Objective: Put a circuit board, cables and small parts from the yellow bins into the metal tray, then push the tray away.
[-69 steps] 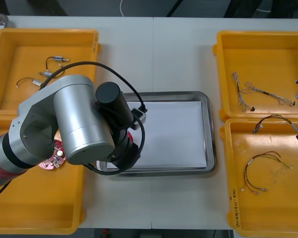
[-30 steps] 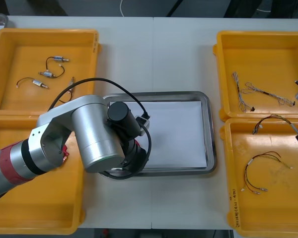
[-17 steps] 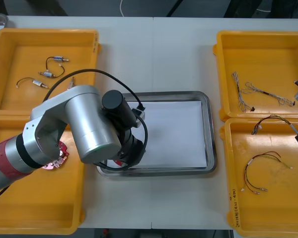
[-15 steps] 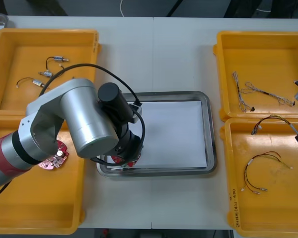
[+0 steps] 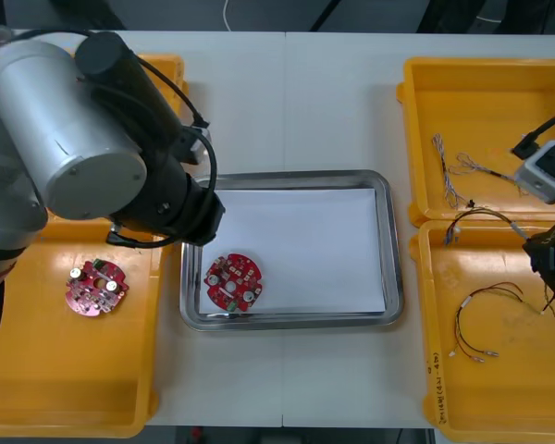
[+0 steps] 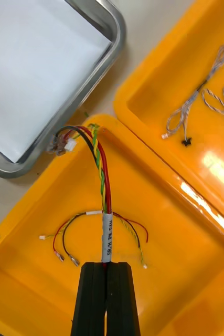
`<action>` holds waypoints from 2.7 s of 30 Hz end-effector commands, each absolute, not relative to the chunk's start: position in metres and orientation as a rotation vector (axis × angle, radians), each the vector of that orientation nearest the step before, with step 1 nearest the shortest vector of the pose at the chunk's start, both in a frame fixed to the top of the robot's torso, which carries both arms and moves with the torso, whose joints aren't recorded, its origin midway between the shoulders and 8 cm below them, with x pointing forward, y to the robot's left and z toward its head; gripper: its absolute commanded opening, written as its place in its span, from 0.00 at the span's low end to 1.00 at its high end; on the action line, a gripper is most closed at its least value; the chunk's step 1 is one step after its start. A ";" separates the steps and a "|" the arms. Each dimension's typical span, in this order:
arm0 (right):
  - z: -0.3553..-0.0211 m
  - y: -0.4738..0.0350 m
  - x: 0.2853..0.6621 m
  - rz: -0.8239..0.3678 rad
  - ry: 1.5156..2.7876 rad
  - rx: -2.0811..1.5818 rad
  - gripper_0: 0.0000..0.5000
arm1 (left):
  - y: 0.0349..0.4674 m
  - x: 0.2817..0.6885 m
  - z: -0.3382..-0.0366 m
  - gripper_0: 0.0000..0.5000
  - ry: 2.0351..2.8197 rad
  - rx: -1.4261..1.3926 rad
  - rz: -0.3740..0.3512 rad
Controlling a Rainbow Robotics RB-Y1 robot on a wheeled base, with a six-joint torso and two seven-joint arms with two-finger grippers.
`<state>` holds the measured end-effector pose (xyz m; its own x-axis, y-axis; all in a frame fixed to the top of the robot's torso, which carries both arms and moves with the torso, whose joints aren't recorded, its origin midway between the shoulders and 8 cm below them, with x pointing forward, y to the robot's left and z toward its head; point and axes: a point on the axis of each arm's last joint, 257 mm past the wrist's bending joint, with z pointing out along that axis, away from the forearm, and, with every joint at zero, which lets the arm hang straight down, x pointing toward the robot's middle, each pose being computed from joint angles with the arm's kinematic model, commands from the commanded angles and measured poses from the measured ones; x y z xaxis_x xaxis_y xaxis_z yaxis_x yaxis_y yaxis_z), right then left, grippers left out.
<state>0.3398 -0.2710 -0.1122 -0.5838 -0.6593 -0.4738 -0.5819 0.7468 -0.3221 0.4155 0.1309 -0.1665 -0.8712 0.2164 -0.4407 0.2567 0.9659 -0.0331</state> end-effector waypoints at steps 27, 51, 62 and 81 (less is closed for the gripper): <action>-0.130 -0.126 0.358 -0.366 1.842 -1.885 0.00 | 0.303 0.509 -0.062 1.00 2.512 -0.180 -0.016; -0.190 -0.066 0.390 -0.433 1.847 -2.006 0.00 | 0.380 0.569 -0.069 1.00 2.509 -0.623 -0.029; -0.227 -0.055 0.403 -0.403 1.877 -2.002 0.00 | 0.394 0.600 -0.086 1.00 2.430 -0.722 -0.086; -0.267 -0.056 0.427 -0.446 1.893 -1.980 0.00 | 0.396 0.624 -0.141 1.00 2.419 -0.740 -0.072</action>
<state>0.4243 -0.0733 -0.2781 0.0247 -0.9997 -0.0074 -0.8974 -0.0189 -0.4409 0.6056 0.4034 -0.1697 -0.7072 -0.5080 -0.4917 -0.4895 0.8536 -0.1780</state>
